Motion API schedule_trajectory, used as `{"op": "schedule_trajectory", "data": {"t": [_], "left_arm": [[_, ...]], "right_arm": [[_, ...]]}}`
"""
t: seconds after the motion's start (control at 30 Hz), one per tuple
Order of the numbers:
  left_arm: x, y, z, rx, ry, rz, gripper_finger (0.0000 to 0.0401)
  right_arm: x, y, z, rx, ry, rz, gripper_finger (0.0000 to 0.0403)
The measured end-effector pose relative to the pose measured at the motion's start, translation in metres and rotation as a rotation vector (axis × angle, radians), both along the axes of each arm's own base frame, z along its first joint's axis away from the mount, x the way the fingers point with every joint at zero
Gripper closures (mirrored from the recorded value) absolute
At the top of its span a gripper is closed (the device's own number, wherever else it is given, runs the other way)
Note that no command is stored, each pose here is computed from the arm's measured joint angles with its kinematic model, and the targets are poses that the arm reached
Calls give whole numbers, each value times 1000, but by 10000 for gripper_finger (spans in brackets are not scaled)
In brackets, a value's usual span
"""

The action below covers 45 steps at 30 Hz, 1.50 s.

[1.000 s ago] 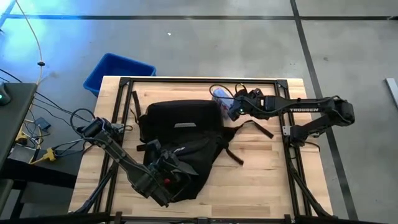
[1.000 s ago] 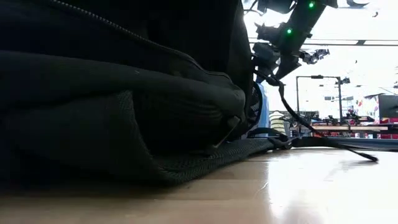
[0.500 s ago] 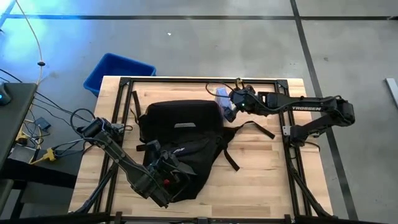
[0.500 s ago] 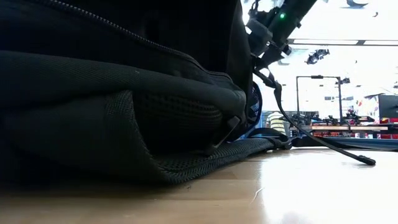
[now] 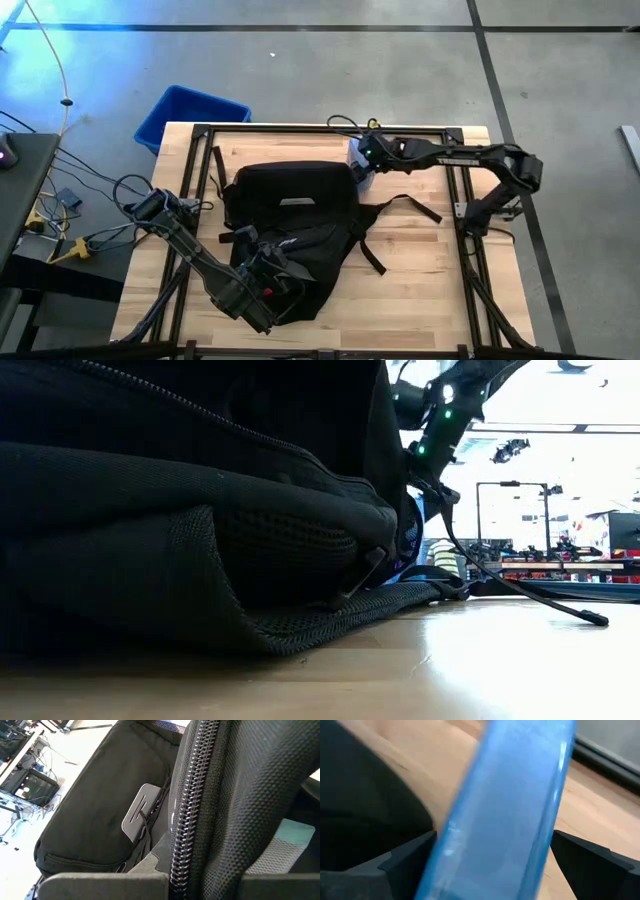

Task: Unpack backpack
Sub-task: Remove the medkit from the backpack

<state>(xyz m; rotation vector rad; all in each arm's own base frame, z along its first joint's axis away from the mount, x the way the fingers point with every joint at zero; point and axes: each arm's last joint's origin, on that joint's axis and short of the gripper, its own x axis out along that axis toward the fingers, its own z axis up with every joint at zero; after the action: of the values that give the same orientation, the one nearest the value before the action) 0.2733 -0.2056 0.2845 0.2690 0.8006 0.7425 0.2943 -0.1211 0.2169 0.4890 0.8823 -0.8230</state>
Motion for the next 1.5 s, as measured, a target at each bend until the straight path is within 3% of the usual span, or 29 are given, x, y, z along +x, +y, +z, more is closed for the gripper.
{"op": "schedule_trajectory", "data": {"t": [0.1,0.17,0.37,0.6,0.93,1.2,1.27,1.5], "left_arm": [[0,0,0,0,1,0,401],[-1,-1,0,0,1,-3,401],[-4,-5,0,0,-1,-17,401],[-12,-15,0,-19,-27,-34,401],[-25,-23,7,-45,-73,-60,401],[-22,-16,13,-33,-99,-51,401],[-22,-16,13,-30,-96,-54,401],[-23,-17,13,-32,-99,-55,401]], "right_arm": [[-4,-6,-8,22,54,-45,49],[-7,-7,-9,31,81,-49,81],[-24,-4,2,46,150,-40,271],[-47,-2,4,26,88,-112,271],[-65,-9,-58,122,-720,-289,271],[-30,-21,-86,179,-774,-303,270],[-19,-24,-89,176,-785,-291,237],[3,-31,-85,151,-719,-192,62]]}}
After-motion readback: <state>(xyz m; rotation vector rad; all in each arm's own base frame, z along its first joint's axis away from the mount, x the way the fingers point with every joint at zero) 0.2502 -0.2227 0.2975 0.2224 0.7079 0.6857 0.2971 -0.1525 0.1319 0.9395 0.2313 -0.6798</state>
